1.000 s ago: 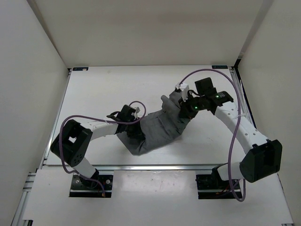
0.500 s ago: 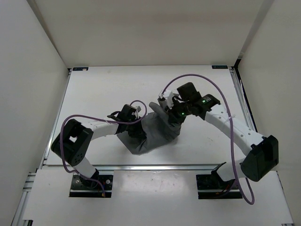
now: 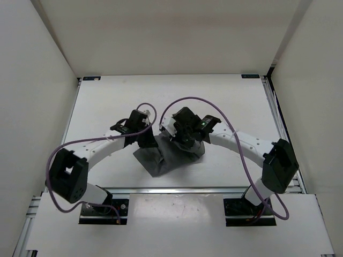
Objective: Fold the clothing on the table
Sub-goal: Fold the skirt
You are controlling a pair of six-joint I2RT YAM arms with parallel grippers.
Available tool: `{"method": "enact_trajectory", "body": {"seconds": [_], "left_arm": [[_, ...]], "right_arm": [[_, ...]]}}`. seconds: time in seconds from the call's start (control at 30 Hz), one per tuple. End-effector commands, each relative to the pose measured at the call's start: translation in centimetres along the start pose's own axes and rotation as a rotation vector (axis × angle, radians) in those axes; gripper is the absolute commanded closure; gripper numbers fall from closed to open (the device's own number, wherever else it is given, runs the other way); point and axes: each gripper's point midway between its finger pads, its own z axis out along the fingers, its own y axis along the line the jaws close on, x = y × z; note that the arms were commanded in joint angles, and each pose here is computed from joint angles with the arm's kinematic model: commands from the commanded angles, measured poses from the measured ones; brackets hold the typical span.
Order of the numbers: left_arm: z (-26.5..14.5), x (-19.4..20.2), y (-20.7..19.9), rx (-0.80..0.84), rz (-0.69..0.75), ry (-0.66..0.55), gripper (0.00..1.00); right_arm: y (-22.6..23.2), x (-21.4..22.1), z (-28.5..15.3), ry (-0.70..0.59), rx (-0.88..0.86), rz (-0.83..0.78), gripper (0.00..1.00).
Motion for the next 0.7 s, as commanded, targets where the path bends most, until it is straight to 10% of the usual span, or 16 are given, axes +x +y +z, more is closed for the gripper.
{"method": "enact_trajectory", "body": {"seconds": [0.0,0.37,0.43,0.5,0.67], "left_arm": [[-3.8,-1.5,0.6,-0.076,-0.020,-0.072,1.00],[-9.2,0.3,10.5,-0.153,-0.270,-0.179,1.00],[-9.4,0.3,11.1,-0.157,-0.278,-0.186,1.00],[-9.2,0.5,11.2,-0.150,-0.285,-0.180,1.00],[-8.8,1.6,10.9,-0.129,-0.277,-0.172,1.00]], "right_arm": [[-2.4,-2.7,0.1,-0.047,0.121,-0.033,1.00],[5.2,-6.0,0.4,-0.096,-0.021,-0.248,1.00],[7.5,-5.9,0.8,-0.099,-0.125,-0.258,0.75],[9.2,-6.0,0.7,-0.106,-0.187,-0.285,0.71],[9.4,-9.4,0.3,-0.182,-0.165,-0.295,0.84]]}}
